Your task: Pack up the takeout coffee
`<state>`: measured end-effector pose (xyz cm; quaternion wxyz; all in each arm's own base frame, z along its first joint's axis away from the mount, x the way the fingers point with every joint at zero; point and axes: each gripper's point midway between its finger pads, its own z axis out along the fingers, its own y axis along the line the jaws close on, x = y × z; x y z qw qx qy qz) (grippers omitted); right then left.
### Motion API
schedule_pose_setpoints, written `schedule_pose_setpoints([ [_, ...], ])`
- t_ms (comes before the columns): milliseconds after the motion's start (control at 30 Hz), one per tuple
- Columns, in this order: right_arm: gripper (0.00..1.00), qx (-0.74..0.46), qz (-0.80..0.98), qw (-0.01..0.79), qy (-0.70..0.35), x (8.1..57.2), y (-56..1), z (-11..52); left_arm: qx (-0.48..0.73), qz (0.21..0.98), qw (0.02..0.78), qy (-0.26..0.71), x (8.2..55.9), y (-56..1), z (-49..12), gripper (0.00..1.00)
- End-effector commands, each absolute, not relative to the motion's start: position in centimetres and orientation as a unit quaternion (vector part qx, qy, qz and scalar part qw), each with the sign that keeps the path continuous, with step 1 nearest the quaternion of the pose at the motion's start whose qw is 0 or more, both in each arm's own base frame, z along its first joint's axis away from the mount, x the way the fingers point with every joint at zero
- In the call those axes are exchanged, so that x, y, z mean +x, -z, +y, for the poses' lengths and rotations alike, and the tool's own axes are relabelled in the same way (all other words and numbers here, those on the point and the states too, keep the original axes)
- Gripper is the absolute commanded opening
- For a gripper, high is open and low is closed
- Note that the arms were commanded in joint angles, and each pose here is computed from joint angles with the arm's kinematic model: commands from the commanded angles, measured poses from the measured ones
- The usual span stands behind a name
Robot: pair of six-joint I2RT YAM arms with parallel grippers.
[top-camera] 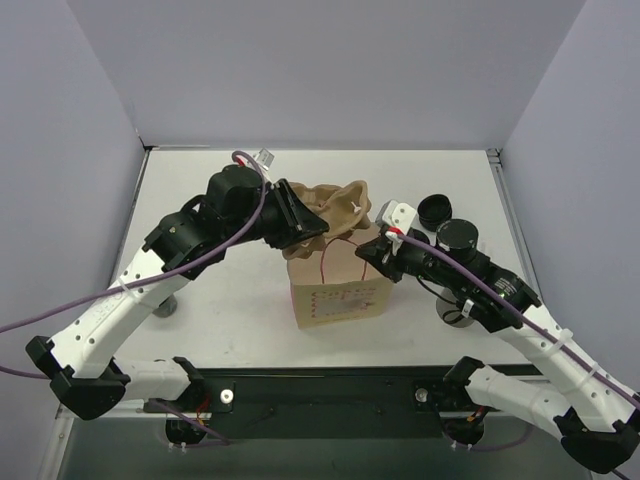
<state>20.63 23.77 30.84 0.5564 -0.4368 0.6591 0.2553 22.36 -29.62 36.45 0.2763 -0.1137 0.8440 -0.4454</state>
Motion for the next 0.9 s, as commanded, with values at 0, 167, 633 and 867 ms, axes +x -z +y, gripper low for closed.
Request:
schedule_pose_setpoints([
  [0,0.00,-0.434,0.612,0.613,-0.249,20.9,-34.0,24.1,-0.127,0.842,0.291,0.436,22.8,-36.5,-30.1,0.22],
  [167,0.00,-0.449,0.587,0.619,-0.265,20.0,-34.4,24.7,-0.123,0.852,0.295,0.414,23.0,-35.4,-30.3,0.21],
  [633,0.00,-0.457,0.586,0.616,-0.262,18.5,-32.5,24.2,-0.095,0.880,0.300,0.357,21.8,-33.2,-31.5,0.20],
  [867,0.06,-0.458,0.614,0.587,-0.262,18.2,-30.9,24.0,-0.079,0.896,0.306,0.311,21.5,-30.8,-31.6,0.20],
])
